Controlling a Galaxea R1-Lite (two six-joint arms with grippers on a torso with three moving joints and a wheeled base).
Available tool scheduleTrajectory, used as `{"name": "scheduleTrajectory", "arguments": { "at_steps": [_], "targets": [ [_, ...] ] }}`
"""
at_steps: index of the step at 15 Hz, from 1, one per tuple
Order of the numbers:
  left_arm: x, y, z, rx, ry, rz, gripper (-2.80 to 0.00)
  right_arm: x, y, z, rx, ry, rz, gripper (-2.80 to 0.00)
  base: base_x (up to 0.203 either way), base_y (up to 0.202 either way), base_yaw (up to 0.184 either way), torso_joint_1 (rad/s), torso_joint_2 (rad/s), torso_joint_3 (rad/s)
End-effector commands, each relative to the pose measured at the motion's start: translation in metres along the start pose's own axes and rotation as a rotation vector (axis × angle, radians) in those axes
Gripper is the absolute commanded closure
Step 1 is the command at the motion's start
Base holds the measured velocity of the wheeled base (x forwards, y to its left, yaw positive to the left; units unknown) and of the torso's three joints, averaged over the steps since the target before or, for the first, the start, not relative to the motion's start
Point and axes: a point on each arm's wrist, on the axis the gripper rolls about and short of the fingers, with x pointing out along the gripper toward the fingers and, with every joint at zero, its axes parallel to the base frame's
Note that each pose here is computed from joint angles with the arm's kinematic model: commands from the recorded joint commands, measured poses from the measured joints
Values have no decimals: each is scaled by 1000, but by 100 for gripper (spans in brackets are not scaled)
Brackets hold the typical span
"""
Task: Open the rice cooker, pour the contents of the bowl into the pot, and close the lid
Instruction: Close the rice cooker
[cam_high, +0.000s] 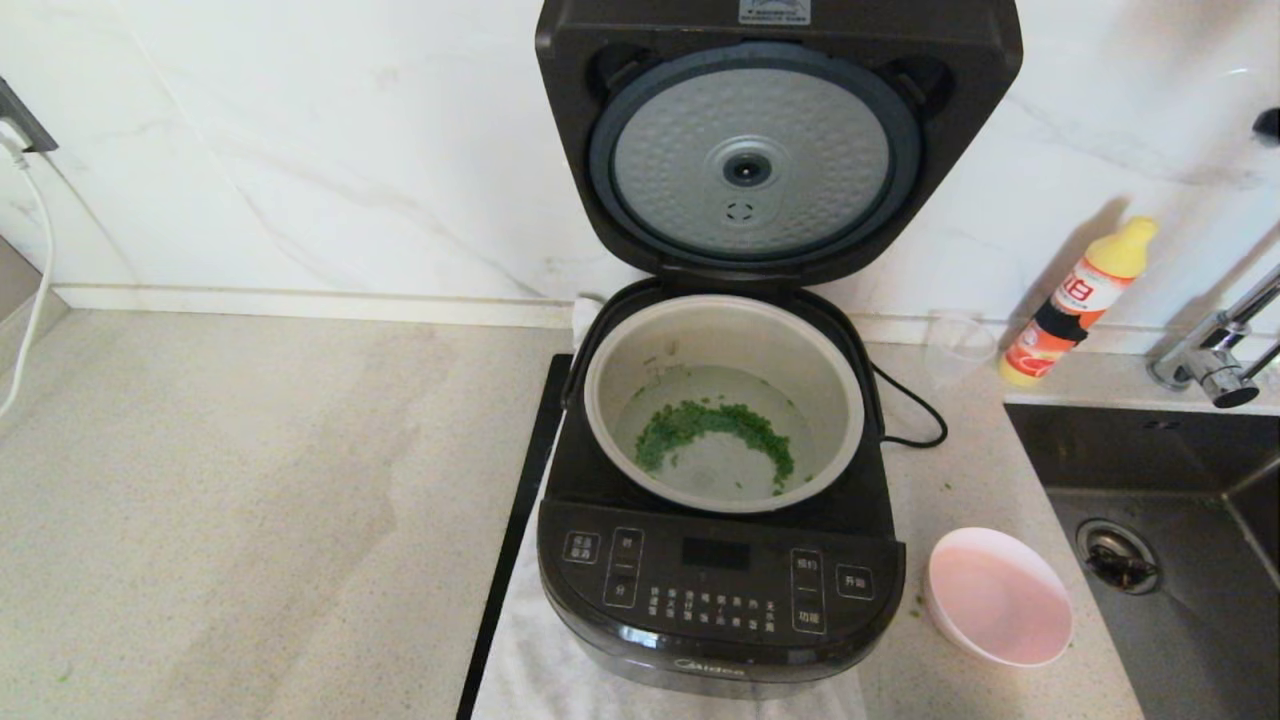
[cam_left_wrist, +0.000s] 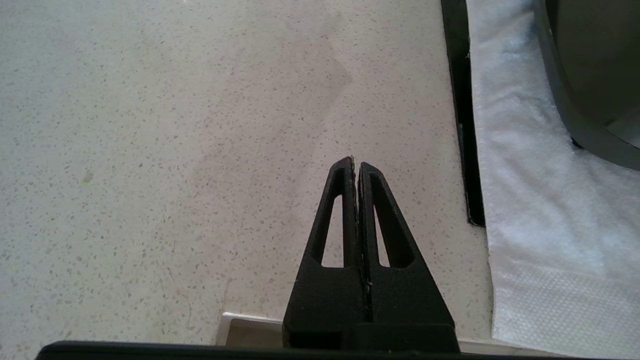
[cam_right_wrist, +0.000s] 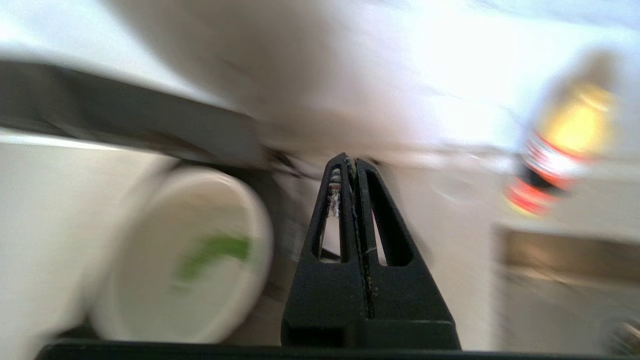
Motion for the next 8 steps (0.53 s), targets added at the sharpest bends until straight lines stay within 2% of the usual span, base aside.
{"name": "scheduleTrajectory", "arguments": {
  "at_steps": [1, 4, 6, 8],
  "targets": [
    [0, 0, 0, -1, -3, 0, 0, 25, 2, 19, 66, 25, 111, 0, 0, 0, 0, 0, 0, 0],
    [0, 0, 0, -1, -3, 0, 0, 56, 1, 29, 194, 104, 294, 0, 0, 0, 0, 0, 0, 0],
    [0, 0, 0, -1, -2, 0, 0, 71, -2, 28, 227, 136, 357, 0, 0, 0, 0, 0, 0, 0],
    [0, 0, 0, -1, -3, 1, 0, 90, -3, 27, 215, 123, 431, 0, 0, 0, 0, 0, 0, 0]
  ]
}}
